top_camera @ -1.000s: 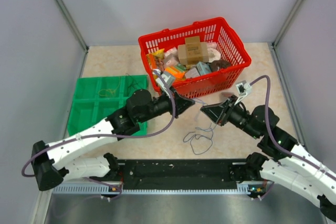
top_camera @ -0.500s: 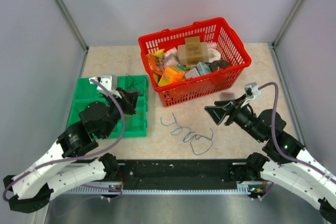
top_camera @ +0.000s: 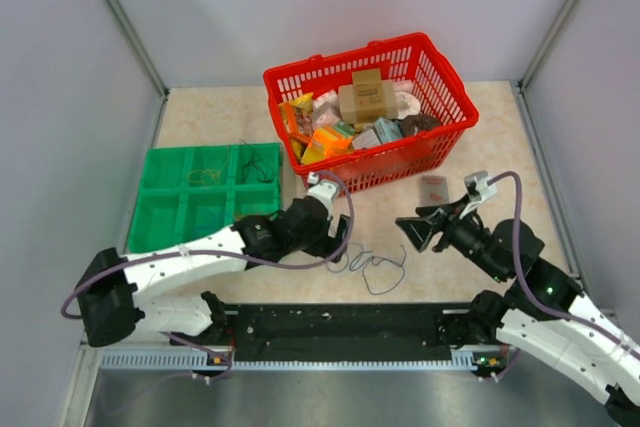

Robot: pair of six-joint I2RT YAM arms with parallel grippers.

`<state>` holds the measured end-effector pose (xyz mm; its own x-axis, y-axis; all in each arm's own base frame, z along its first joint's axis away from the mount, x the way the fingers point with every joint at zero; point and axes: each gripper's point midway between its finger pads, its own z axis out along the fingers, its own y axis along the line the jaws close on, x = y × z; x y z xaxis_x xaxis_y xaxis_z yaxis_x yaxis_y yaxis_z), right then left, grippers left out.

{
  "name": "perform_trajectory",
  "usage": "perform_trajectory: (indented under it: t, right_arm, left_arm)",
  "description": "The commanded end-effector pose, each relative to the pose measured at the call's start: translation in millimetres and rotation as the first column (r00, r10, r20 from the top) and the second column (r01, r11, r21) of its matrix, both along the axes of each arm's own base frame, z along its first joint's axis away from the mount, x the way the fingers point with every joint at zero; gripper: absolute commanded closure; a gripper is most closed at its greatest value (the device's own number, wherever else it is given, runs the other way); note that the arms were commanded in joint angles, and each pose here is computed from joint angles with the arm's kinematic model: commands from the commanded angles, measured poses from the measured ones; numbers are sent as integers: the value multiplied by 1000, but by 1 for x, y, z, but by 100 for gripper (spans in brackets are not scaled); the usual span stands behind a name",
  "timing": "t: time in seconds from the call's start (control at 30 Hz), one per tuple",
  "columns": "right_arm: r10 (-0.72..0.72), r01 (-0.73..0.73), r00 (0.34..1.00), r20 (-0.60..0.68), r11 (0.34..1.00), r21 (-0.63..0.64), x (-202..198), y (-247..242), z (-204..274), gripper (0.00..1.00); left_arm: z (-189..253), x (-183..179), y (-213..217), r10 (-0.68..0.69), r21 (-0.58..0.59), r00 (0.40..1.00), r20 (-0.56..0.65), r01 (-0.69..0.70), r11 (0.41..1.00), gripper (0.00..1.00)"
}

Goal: Untangle the cables

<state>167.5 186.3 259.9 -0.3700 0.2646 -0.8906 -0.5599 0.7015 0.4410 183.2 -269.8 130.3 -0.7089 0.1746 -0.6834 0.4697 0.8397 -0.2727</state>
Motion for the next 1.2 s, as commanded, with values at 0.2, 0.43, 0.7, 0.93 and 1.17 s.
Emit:
perform_trajectory:
  t: [0.2,0.43,0.7,0.93,1.17]
  right_arm:
    - [-50,50,998,23,998,29,-11,-25,6,34]
    - [-57,57,998,16,998,31,-14,-29,6,34]
    - [-59,59,998,11,998,35,-16,-32,4,34]
    - [-61,61,998,6,998,32,-16,-32,1,34]
    - [-70,70,998,1,997,27,-14,-32,-2,34]
  left_arm:
    - [-53,17,-47,93,185,994,58,-102,977,32]
    - [-85,26,-57,103,273,995,14,-103,956,32]
    - [-110,29,-58,125,236,988,-92,-101,967,39]
    - [-111,31,-36,180,310,982,-58,-154,938,100]
    - [-43,29,14,260,234,962,79,-272,934,100]
